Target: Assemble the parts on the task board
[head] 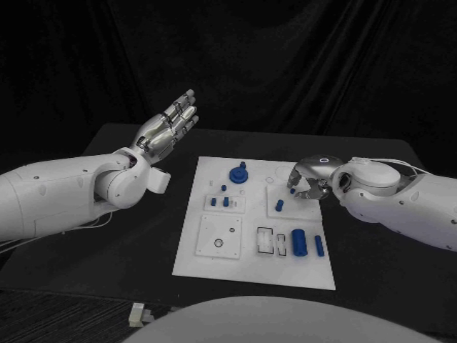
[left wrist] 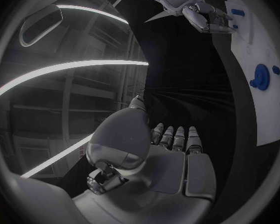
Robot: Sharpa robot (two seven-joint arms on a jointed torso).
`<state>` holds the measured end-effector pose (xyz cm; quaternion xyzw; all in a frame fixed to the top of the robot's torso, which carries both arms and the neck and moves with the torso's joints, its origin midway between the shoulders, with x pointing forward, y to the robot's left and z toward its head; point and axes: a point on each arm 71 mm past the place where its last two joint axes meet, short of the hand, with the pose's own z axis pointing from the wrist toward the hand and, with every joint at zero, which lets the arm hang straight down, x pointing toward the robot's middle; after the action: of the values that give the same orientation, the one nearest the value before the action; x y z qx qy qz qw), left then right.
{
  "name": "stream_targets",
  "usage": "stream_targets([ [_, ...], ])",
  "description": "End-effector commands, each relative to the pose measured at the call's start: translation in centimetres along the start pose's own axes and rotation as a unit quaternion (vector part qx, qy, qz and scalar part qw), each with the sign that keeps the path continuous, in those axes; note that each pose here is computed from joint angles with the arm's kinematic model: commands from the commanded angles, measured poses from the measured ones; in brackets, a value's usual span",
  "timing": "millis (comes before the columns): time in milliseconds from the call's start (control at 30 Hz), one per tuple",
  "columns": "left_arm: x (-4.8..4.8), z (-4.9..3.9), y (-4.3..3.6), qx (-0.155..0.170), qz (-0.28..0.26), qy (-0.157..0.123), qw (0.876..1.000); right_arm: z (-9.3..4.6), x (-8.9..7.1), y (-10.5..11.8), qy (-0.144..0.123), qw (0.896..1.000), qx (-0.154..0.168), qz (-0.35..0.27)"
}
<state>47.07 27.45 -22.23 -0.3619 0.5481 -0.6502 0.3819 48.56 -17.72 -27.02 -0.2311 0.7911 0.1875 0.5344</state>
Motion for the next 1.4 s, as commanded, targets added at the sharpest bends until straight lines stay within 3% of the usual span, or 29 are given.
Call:
stream_targets([
  [33, 0.19, 0.03, -0.23, 0.020, -0.010, 0.008, 1.000, 0.1, 0.1, 0.1, -0.008, 1.000, -0.007, 0.000],
  [867, 0.53, -0.05, 0.26, 0.004, -0.020, 0.020, 1.000, 1.0, 0.9, 0.2, -0.014, 1.000, -0.012, 0.001],
  [1400, 0.54, 0.00, 0.43, -0.002, -0.020, 0.020, 1.000, 0.3, -0.1, -0.2, -0.057, 0.998, -0.017, 0.005],
])
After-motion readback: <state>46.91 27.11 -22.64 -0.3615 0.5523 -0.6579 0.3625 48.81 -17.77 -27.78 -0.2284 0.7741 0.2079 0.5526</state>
